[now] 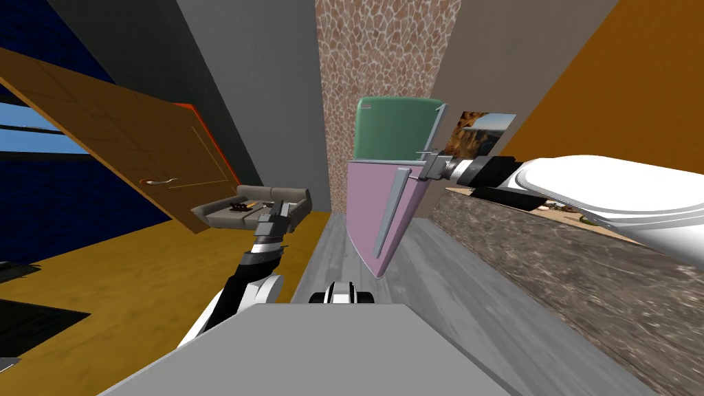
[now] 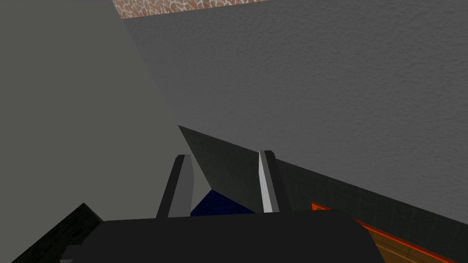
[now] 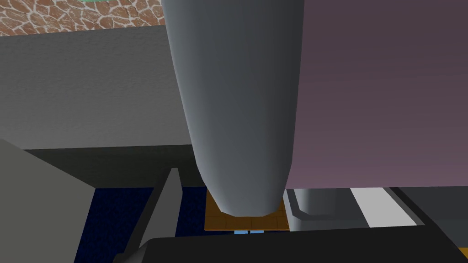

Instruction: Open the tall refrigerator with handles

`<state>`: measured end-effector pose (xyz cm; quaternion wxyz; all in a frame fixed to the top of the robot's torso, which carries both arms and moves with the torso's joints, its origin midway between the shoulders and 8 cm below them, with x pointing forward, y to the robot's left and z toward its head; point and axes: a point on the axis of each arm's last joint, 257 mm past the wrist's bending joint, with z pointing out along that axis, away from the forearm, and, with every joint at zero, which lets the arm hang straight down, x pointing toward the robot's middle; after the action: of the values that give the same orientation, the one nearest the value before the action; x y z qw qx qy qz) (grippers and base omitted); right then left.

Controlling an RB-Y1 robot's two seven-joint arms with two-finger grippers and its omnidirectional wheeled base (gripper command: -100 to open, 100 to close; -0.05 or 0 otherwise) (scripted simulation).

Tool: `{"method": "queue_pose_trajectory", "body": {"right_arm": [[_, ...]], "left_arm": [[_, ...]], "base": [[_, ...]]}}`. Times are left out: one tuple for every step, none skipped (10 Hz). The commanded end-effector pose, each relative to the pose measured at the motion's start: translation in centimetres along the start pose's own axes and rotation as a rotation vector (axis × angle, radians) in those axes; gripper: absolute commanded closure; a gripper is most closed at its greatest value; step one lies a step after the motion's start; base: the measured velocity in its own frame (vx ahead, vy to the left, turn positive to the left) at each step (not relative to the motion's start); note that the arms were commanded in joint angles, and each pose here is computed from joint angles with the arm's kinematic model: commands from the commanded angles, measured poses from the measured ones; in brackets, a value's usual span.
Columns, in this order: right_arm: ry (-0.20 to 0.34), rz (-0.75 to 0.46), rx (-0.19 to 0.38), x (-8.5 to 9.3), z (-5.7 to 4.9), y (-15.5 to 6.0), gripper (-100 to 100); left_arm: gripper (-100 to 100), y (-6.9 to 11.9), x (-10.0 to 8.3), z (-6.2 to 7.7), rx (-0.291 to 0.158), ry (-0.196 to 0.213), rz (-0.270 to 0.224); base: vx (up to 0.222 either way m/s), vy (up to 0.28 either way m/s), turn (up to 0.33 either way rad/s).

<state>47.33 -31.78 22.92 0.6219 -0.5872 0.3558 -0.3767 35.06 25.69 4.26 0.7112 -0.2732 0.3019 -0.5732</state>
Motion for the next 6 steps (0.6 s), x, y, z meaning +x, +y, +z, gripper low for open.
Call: {"method": "queue_pose_trajectory", "body": {"right_arm": [[0.001,0.003,-0.003,0.06,-0.03,0.09,0],[0.002,0.005,-0.007,0.13,-0.03,0.29,0],[0.002,0.006,-0.010,0.18,-0.03,0.45,0],[0.003,0.008,-0.012,0.21,-0.02,0.57,0],[0.003,0.008,-0.014,0.22,-0.02,0.65,0],[0.003,0.009,-0.015,0.23,-0.02,0.70,0]], "left_arm": [[0,0.00,0.00,0.00,0.000,0.000,0.000],[0,0.00,0.00,0.00,0.000,0.000,0.000],[0,0.00,0.00,0.00,0.000,0.000,0.000],[0,0.00,0.00,0.00,0.000,0.000,0.000],[0,0.00,0.00,0.00,0.000,0.000,0.000],[0,0.00,0.00,0.00,0.000,0.000,0.000]], "base": [[-0.005,-0.008,-0.022],[-0.007,-0.003,-0.016],[-0.006,-0.001,-0.013],[-0.005,0.000,-0.009],[0.000,0.000,0.000],[0.000,0.000,0.000]]}}
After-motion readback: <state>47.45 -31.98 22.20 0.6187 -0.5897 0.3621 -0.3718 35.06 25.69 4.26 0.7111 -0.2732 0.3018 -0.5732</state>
